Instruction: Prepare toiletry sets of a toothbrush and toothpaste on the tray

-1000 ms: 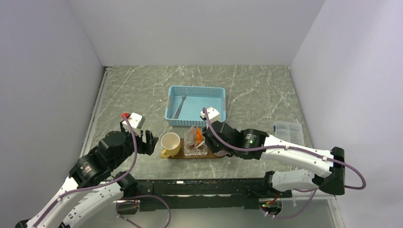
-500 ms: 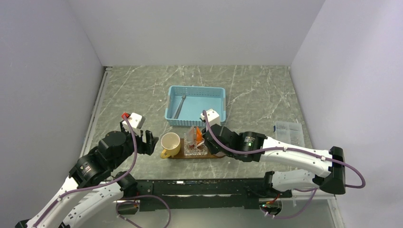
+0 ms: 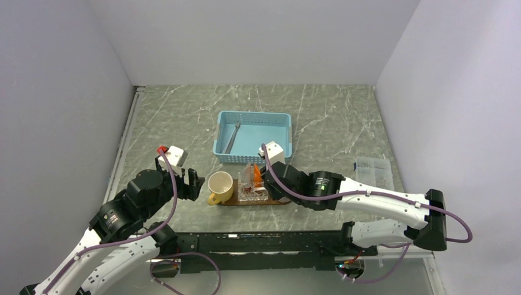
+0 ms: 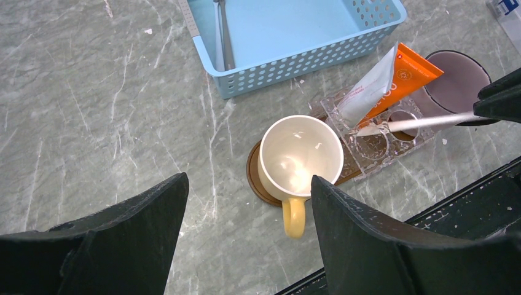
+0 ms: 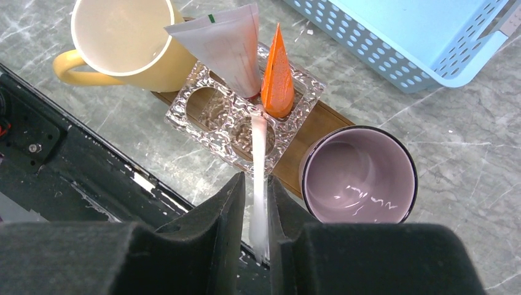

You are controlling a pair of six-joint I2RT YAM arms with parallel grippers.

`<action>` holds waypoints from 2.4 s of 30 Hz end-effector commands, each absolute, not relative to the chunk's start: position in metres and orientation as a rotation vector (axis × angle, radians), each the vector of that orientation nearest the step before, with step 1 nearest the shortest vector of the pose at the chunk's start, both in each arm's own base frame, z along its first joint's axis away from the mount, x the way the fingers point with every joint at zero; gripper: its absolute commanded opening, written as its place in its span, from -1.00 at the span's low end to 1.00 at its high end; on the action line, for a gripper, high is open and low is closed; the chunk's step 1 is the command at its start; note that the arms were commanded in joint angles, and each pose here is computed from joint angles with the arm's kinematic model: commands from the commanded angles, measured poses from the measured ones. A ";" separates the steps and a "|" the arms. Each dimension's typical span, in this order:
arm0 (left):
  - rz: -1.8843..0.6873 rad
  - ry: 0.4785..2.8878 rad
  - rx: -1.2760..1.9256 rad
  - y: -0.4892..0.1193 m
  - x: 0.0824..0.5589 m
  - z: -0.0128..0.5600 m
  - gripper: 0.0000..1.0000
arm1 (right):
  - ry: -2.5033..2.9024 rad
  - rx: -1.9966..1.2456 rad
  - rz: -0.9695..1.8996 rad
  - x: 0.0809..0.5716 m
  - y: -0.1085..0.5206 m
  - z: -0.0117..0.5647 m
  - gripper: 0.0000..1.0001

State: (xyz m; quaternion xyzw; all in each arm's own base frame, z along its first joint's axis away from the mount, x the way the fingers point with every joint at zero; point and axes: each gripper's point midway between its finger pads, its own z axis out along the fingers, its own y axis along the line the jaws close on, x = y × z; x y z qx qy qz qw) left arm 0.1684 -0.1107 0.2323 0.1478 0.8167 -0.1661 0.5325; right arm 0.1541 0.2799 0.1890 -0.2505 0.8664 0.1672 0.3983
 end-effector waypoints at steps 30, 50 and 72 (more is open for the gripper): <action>-0.384 1.951 0.317 -0.113 0.176 0.234 0.61 | 2.024 -0.537 0.346 0.183 0.276 0.278 -0.36; -0.319 2.025 0.373 -0.147 0.216 0.275 0.80 | 2.081 -0.451 0.412 0.261 0.255 0.283 -0.27; -0.402 2.287 0.434 -0.219 0.370 0.225 0.70 | 2.176 -0.493 0.465 0.245 0.223 0.258 -0.27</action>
